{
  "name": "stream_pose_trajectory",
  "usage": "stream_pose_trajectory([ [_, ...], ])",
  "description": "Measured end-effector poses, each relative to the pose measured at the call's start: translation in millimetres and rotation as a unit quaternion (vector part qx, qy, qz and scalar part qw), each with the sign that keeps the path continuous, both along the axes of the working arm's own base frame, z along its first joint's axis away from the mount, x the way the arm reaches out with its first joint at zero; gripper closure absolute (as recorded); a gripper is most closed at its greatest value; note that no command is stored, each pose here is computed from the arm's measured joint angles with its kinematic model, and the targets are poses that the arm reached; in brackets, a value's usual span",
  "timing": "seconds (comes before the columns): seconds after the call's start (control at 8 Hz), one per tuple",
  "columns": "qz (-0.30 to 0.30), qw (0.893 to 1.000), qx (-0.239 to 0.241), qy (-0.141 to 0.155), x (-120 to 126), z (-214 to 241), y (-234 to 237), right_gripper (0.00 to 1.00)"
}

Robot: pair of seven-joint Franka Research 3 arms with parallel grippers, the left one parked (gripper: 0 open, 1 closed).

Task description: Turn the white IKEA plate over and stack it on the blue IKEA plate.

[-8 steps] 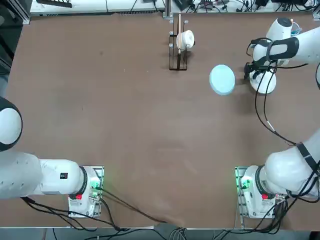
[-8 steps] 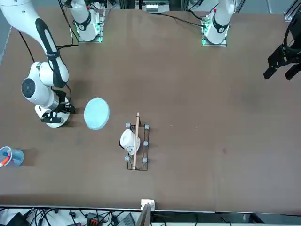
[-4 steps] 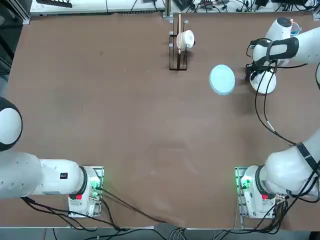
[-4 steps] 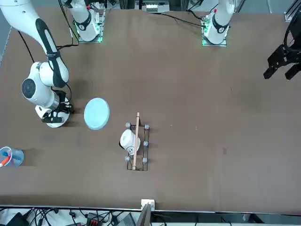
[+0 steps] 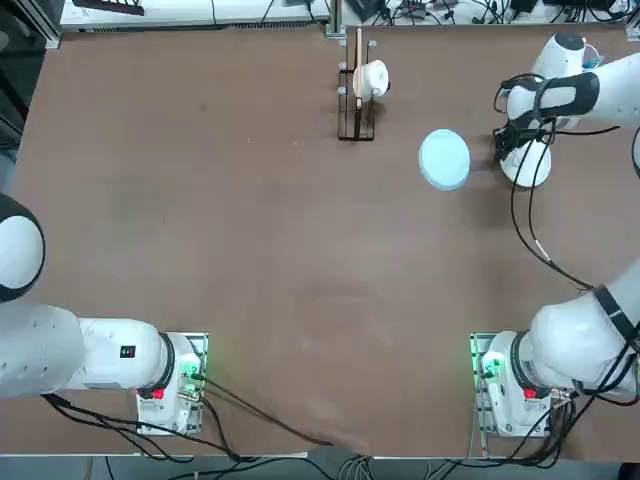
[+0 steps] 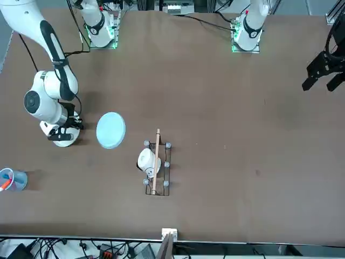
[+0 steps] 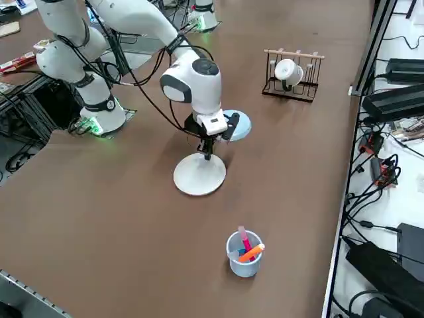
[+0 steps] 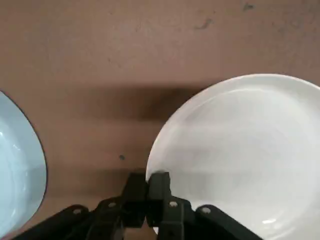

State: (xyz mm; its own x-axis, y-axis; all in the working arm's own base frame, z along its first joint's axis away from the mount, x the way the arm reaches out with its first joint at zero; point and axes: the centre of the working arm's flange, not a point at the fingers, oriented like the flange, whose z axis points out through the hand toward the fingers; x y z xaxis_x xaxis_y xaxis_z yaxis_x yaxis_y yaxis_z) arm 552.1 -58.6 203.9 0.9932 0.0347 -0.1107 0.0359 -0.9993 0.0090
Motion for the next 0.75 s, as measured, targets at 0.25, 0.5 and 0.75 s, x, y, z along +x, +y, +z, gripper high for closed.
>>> stream_pose_trajectory([
  [0.25, 0.004, 1.0, -0.002, 0.009, 7.2, 8.3, 1.0, 0.96],
  [0.5, 0.01, 0.999, -0.003, 0.031, 18.2, 24.6, 5.3, 0.96],
  [0.75, 0.023, 0.998, -0.006, 0.053, 34.5, 64.8, 20.4, 0.96],
])
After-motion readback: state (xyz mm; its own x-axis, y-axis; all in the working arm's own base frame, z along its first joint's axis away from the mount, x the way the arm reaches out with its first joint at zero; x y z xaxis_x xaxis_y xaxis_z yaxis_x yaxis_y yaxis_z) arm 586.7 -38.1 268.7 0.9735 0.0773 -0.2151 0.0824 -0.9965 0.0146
